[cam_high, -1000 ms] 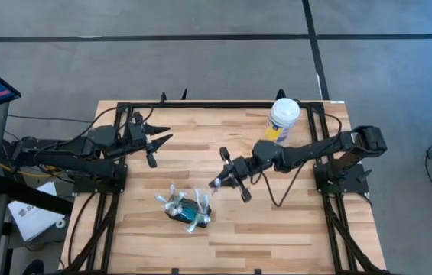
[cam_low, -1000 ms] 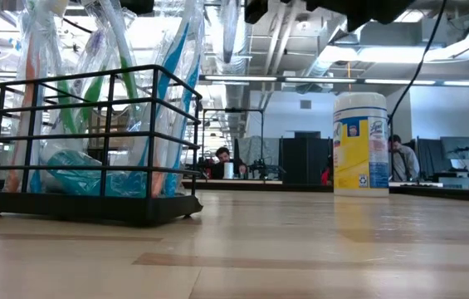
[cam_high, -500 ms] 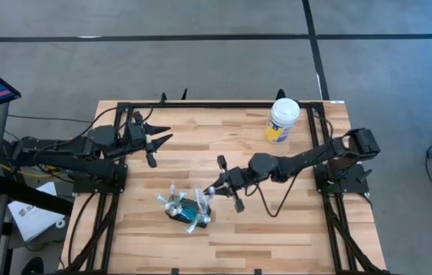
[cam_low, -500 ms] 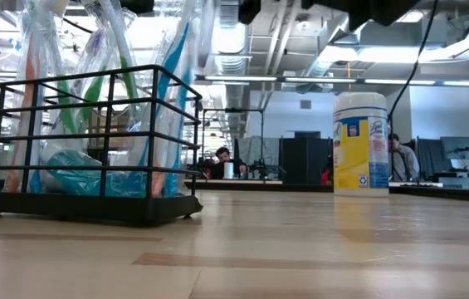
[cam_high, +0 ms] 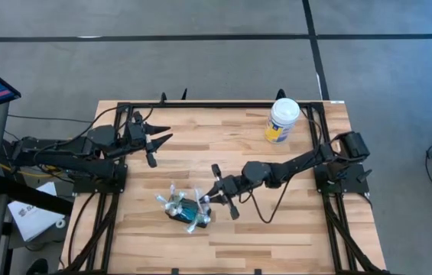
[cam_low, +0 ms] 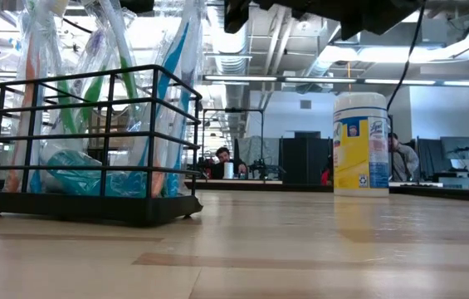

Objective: Pick & Place toothbrushing station
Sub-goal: Put the purple toothbrush into the mesh organizer

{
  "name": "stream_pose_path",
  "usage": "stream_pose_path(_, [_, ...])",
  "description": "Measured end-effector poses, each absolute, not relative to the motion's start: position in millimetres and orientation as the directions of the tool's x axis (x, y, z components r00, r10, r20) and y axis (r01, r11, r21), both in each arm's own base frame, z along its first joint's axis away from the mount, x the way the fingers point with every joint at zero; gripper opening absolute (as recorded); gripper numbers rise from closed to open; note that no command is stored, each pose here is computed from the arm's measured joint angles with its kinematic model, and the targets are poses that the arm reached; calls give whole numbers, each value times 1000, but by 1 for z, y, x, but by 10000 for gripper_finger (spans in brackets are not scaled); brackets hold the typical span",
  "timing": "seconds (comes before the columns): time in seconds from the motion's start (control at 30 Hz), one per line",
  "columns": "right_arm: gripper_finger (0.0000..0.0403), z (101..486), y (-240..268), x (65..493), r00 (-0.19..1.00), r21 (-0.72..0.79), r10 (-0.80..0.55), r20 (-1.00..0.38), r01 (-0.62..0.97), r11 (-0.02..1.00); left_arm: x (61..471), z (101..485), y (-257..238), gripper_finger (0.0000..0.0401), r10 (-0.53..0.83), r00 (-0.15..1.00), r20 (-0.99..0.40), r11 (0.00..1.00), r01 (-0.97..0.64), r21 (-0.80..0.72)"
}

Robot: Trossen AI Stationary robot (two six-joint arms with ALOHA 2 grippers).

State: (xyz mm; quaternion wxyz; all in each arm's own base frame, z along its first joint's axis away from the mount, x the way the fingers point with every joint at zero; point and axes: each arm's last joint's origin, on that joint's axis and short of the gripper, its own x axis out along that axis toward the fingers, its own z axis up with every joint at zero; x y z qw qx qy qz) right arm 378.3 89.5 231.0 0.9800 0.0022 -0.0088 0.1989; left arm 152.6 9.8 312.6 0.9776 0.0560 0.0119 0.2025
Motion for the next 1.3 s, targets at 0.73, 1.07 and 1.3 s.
stream_pose_path(0.73, [9, 220, 96, 382, 928, -61, 374, 7, -373, 926, 153, 313, 10, 104, 397, 918, 2, 912, -395, 114])
stream_pose_path(1.07, [11, 178, 96, 400, 930, -26, 366, -37, -367, 930, 153, 313, 10, 104, 397, 918, 2, 912, -395, 114])
stream_pose_path(1.3, [6, 167, 95, 402, 931, -17, 361, -53, -362, 932, 153, 313, 10, 104, 397, 918, 1, 912, -395, 114])
